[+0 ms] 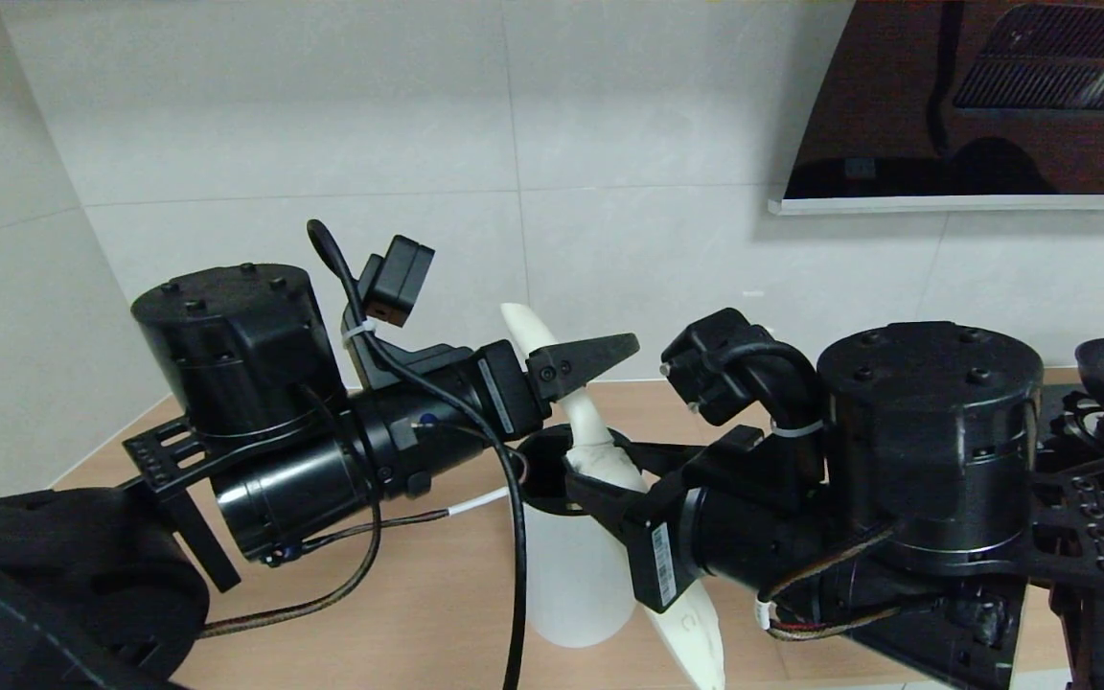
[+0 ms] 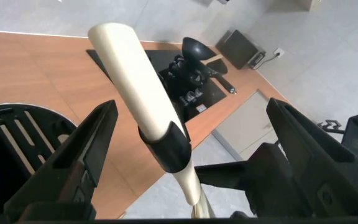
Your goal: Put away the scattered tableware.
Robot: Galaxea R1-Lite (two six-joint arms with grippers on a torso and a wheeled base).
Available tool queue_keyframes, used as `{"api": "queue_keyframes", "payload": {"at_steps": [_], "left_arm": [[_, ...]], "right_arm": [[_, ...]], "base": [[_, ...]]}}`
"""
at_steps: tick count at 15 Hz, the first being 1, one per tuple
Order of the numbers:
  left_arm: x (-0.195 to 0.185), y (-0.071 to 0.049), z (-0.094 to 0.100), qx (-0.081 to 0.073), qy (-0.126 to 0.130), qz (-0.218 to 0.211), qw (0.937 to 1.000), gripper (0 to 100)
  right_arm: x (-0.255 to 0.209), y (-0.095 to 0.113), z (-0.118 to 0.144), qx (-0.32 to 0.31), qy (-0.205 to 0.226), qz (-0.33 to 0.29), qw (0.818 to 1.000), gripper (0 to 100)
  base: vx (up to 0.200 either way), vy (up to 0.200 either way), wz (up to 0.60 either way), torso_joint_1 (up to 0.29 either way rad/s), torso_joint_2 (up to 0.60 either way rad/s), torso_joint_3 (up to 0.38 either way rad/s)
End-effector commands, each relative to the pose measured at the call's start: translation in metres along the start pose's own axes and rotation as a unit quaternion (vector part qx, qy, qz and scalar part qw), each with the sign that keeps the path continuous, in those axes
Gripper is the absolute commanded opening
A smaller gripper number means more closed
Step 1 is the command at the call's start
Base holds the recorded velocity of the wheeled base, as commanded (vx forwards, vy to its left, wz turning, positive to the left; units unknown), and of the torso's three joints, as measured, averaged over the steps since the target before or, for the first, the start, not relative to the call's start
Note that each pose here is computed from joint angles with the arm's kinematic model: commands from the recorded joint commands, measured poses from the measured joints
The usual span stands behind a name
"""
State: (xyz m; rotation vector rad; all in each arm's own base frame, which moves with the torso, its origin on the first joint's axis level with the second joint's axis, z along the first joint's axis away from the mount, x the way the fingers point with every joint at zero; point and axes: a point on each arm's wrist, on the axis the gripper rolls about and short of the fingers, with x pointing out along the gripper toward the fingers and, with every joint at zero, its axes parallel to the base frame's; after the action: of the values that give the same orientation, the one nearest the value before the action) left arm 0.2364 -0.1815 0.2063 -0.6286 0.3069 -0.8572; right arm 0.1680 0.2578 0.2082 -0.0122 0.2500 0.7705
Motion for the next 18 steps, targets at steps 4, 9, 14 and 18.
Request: {"api": "queue_keyframes", "payload": {"at_steps": [4,9,14,18], "left_arm": [[-0.0006,0.0007,-0.001,-0.001,0.001,0.002,1.0,0],[-0.0007,0.0009,-0.0014,0.002,0.002,0.002,1.0,0],[0.0002,0.002,-0.0023,0.001,0.004,0.002,1.0,0],[0.0002,0.0019,-0.0023,0.001,0.005,0.001,1.0,0]], "right_arm": [[-0.0018,0.0,-0.0009,0.0,0.001,0.001,1.0,0],[-0.0034,0.0032,0.0002,0.0,-0.005,0.007,1.0,0],[-0.0058,0.0025,0.0026,0.001,-0.01,0.007,1.0,0],[-0.0054,0.0025,0.0022,0.002,-0.009,0.006,1.0,100]], "base": [[0.0,0.0,0.0,0.0,0.0,0.0],[0.0,0.0,0.0,0.0,0.0,0.0],[0.0,0.0,0.0,0.0,0.0,0.0],[0.0,0.0,0.0,0.0,0.0,0.0]]}}
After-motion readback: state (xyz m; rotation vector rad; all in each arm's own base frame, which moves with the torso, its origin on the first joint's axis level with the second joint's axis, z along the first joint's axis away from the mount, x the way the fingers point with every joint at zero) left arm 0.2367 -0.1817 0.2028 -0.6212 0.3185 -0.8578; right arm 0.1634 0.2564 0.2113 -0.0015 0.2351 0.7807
